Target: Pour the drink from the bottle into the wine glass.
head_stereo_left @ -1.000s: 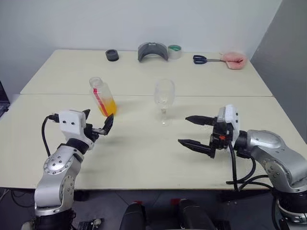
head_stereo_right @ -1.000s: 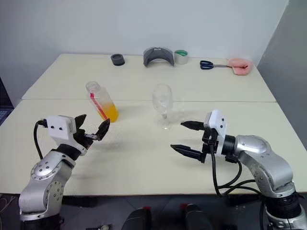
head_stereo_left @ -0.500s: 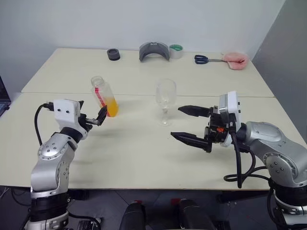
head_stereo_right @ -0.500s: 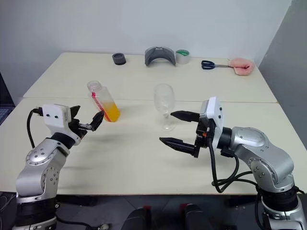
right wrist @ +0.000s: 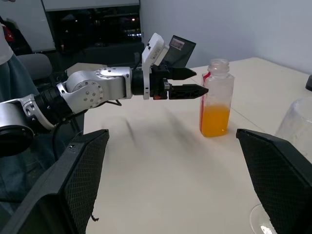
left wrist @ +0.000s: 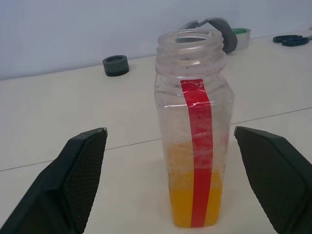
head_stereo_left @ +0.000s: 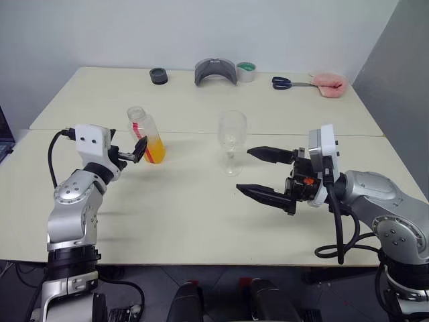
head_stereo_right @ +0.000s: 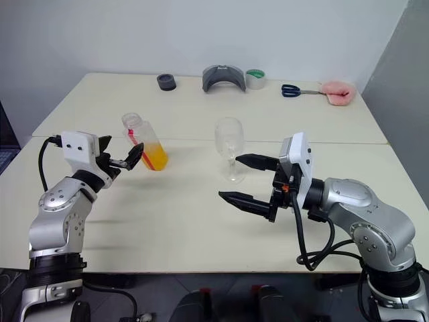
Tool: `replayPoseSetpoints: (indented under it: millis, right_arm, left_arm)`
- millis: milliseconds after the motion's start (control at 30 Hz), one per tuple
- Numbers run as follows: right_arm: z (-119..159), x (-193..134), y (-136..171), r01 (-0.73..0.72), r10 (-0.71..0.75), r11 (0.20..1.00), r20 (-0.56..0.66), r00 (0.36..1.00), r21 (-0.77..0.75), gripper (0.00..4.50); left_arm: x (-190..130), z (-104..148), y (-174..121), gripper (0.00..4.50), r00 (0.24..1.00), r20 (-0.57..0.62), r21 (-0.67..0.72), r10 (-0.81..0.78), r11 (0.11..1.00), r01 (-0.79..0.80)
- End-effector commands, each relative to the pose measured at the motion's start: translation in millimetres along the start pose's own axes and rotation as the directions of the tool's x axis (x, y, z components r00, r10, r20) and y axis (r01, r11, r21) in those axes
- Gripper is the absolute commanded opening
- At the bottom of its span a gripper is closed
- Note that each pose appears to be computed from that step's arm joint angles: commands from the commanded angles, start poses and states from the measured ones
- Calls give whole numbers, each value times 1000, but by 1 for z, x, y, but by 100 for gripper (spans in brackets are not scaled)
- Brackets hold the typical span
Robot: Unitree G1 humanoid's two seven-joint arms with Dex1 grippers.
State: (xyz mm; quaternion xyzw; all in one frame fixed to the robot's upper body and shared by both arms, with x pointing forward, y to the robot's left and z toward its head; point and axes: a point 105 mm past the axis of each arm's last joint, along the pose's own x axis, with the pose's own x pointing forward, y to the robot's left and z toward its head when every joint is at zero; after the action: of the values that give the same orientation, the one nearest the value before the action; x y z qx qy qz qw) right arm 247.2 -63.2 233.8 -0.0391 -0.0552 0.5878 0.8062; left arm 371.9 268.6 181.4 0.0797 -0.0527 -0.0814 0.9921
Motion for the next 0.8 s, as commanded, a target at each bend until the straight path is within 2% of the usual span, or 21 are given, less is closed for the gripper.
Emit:
replayPoseSetpoints:
  millis: [33, 300, 533, 633, 800]
  right_arm:
    - [16, -1, 4, -4, 5, 998, 32, 999, -55, 446]
    - [17, -3, 2, 23, -21, 998, 35, 999, -57, 446]
    - [18, -5, 0, 44, -42, 998, 38, 998, -51, 446]
    - [18, -6, 0, 48, -46, 998, 39, 998, -50, 450]
    - [18, -6, -2, 56, -54, 997, 42, 998, -53, 450]
  left_arm:
    - [9, 9, -1, 450, 999, 47, 33, -27, 999, 26]
    - [49, 2, -12, 450, 993, 53, 37, -101, 994, 100]
    - [63, -2, -13, 450, 991, 58, 51, -119, 992, 116]
    - [64, -3, -12, 392, 992, 61, 53, -112, 993, 109]
    - [62, -6, -9, 234, 992, 63, 50, -107, 993, 104]
